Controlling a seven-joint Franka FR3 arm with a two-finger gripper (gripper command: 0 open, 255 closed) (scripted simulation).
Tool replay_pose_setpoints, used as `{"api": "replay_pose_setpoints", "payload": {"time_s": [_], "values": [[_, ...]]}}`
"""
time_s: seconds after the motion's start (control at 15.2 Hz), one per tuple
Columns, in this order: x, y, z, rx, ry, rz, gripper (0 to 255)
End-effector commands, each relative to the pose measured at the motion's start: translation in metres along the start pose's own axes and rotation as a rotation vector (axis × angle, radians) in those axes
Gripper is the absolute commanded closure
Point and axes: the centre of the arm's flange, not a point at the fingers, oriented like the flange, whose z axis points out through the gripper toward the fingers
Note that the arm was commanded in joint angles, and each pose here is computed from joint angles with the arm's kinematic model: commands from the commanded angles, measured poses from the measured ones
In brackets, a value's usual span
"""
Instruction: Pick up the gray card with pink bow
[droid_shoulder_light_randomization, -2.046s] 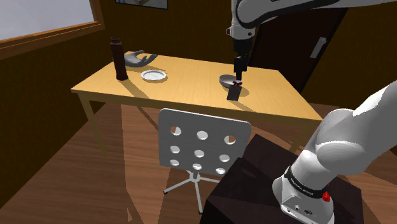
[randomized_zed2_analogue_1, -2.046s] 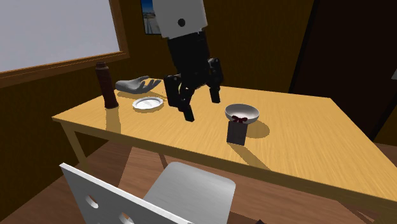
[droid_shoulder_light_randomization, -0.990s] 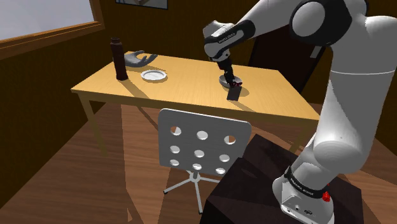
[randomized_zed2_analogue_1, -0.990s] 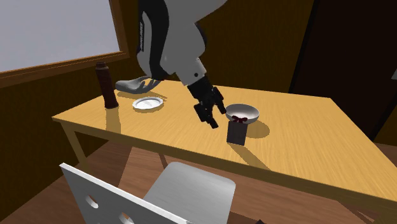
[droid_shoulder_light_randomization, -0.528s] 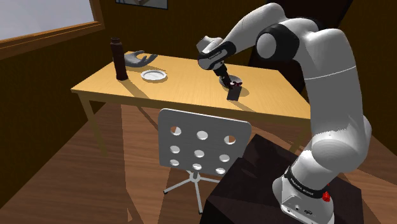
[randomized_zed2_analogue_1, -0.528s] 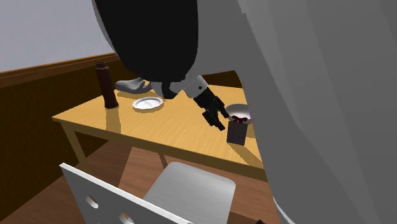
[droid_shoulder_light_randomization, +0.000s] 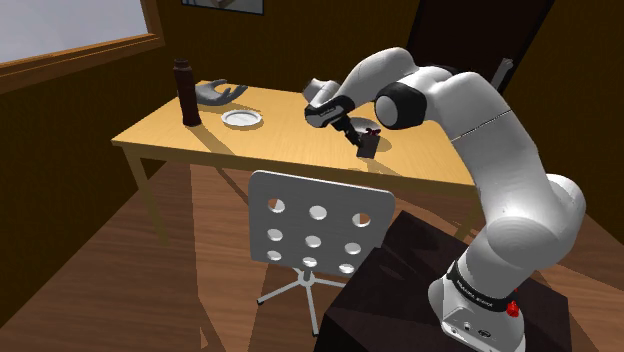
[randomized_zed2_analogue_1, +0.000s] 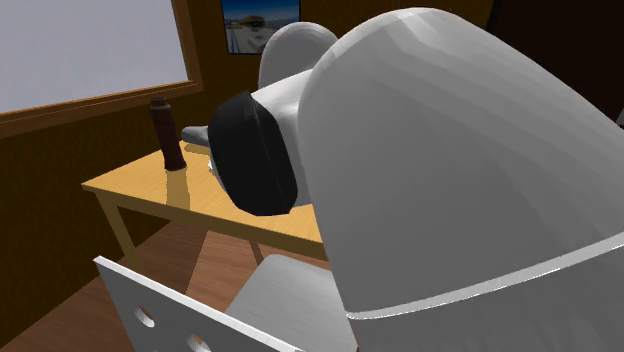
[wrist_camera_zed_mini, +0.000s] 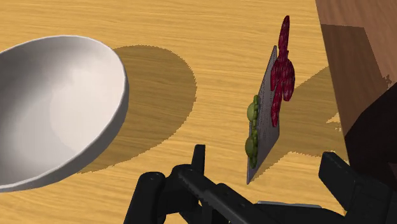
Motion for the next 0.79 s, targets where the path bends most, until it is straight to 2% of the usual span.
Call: {"api": "replay_pose_setpoints", "payload": {"time_s": [0.0,0.4,0.46,0.73], "values": [[0.009,0.001,0.008,-0.001,-0.002,-0.002,0],[0.023,0.001,0.02,-0.001,-0.002,-0.002,0],[0.023,0.001,0.021,-0.001,-0.002,-0.002,255],[0.023,0.001,0.021,-0.001,-0.002,-0.002,255]]}}
